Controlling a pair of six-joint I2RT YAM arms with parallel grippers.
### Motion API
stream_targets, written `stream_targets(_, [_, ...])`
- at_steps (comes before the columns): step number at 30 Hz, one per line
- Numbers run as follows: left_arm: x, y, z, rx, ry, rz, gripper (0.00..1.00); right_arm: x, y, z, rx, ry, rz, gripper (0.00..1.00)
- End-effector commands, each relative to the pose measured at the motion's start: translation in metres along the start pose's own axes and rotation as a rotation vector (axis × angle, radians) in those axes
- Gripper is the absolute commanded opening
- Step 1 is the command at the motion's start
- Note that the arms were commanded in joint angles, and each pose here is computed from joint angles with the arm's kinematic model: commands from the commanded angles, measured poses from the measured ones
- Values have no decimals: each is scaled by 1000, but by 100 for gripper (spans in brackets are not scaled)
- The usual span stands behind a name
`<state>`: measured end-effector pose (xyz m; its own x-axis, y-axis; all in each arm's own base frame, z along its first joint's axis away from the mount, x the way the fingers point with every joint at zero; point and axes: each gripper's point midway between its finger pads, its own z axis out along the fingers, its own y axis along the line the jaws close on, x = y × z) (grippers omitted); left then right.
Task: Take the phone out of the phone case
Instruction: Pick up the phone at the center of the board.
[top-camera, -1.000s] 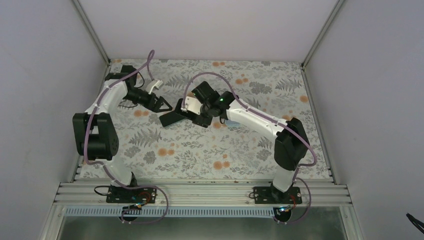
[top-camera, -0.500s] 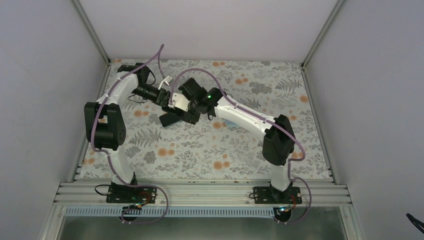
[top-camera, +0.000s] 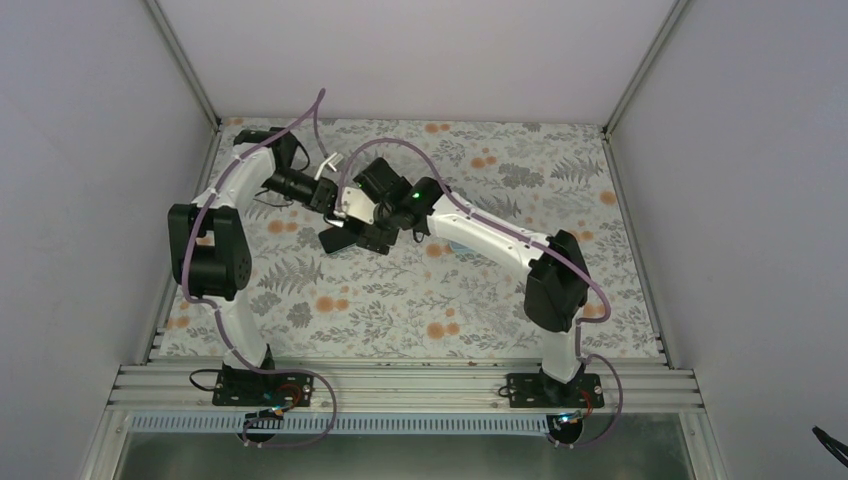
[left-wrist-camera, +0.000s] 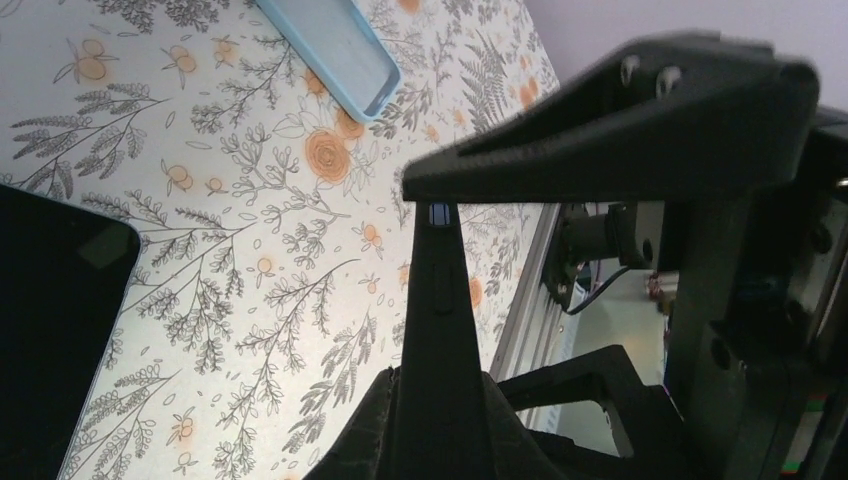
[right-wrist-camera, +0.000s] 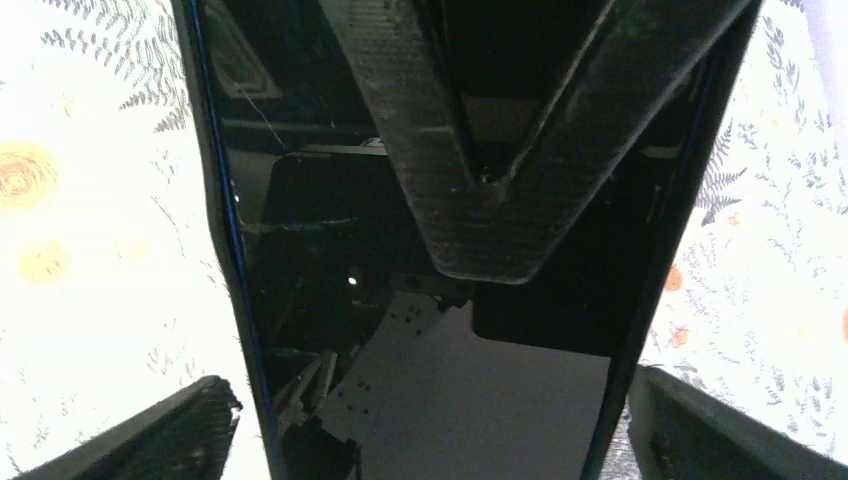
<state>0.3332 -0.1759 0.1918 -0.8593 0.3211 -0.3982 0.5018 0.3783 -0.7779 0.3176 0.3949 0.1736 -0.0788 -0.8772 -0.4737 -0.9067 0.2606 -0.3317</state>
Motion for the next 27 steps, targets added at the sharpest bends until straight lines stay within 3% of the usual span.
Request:
stream_targets(1, [-8,-25,-3,16,-16,162,2,1,-1,-18,-31,-32,10,100])
stream_targets(8, [6,-46,-21,-172,53,510,2,42,31,-58,-406,-72,-11,100])
stream_targets(11, [18,-60,-20,-221,98,620,2,53,32,-65,-478,-85,-2,100])
stream_targets(19, [41,-96,3,-205,179,728,2,58,24,-52,-534,-79,42,98])
stream_targets(27, [40,-117,5,-209,175,774,2,63,15,-45,-567,-93,59,96])
